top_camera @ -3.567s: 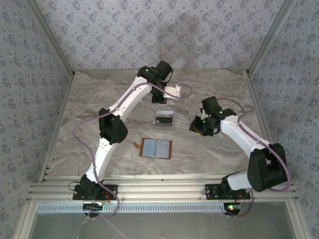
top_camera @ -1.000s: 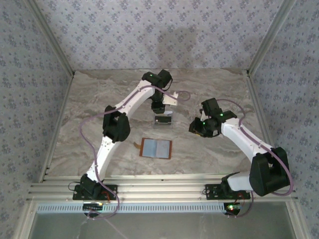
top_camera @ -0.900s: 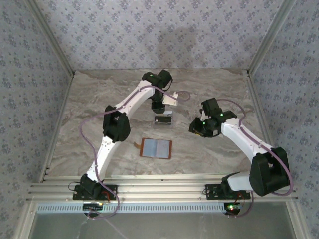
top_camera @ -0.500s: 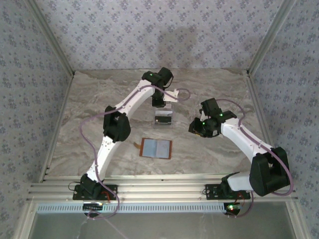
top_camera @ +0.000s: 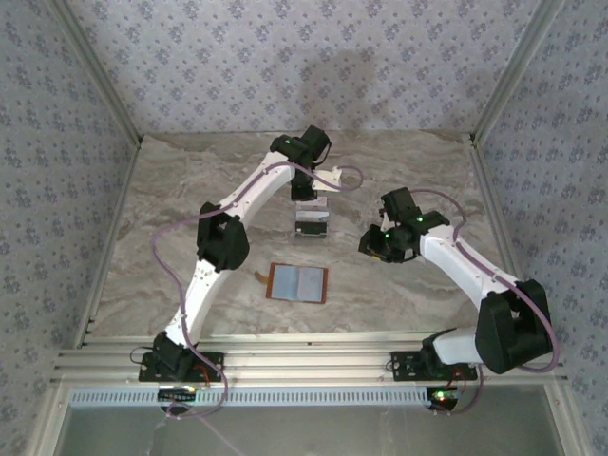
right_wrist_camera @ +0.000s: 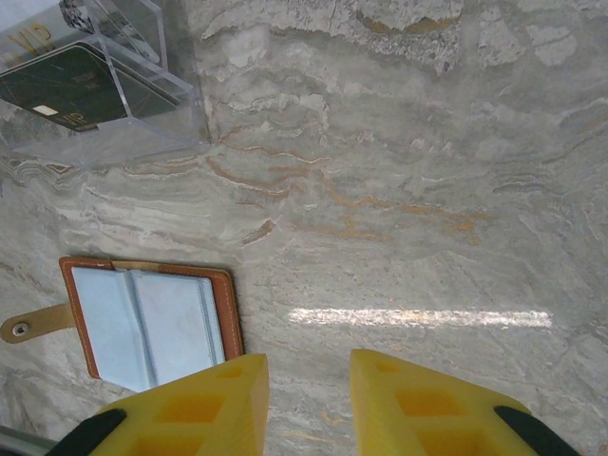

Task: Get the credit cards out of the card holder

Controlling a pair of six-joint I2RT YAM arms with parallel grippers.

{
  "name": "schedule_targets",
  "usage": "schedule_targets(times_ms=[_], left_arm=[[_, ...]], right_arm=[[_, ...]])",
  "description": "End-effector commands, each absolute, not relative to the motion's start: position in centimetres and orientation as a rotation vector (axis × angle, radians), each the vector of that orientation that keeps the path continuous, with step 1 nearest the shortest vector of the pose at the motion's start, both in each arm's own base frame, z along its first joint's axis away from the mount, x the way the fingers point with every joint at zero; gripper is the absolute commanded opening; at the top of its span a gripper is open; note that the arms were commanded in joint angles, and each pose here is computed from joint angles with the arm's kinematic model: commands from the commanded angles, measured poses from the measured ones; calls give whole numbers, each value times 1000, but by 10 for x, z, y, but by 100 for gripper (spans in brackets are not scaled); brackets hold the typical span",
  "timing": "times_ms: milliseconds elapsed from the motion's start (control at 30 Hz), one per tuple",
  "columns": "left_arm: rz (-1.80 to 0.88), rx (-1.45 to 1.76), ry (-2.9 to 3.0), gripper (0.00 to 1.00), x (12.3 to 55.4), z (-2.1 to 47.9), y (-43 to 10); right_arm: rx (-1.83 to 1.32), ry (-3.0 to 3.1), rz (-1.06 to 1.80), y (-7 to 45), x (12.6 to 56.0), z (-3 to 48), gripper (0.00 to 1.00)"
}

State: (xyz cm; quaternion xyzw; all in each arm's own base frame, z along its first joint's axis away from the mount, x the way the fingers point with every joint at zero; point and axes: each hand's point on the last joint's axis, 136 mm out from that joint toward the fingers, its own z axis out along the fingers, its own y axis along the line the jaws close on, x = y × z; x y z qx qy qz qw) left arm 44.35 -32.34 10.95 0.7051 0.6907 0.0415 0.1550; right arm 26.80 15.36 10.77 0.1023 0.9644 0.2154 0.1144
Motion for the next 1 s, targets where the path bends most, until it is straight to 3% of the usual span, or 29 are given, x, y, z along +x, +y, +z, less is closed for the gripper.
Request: schedule_targets(times_ms=[0,267,467,700,967], left_arm=[[62,2054,2009,15,436,95,-325],[32,2057,2018,15,430,98,-325],[-26,1954,2000,15,428,134,-333],[-144,1693,2095,17,425,175,-341],[-273,1296,2287,20,417,180,-335]], right_arm=[[306,2820,616,155,272,115,30],[290,2815,613,159,274,118,30],[268,2811,616,164,276,121,30],[238,2823,620,174,280,118,30],[196,2844,628,187,284,113,29]])
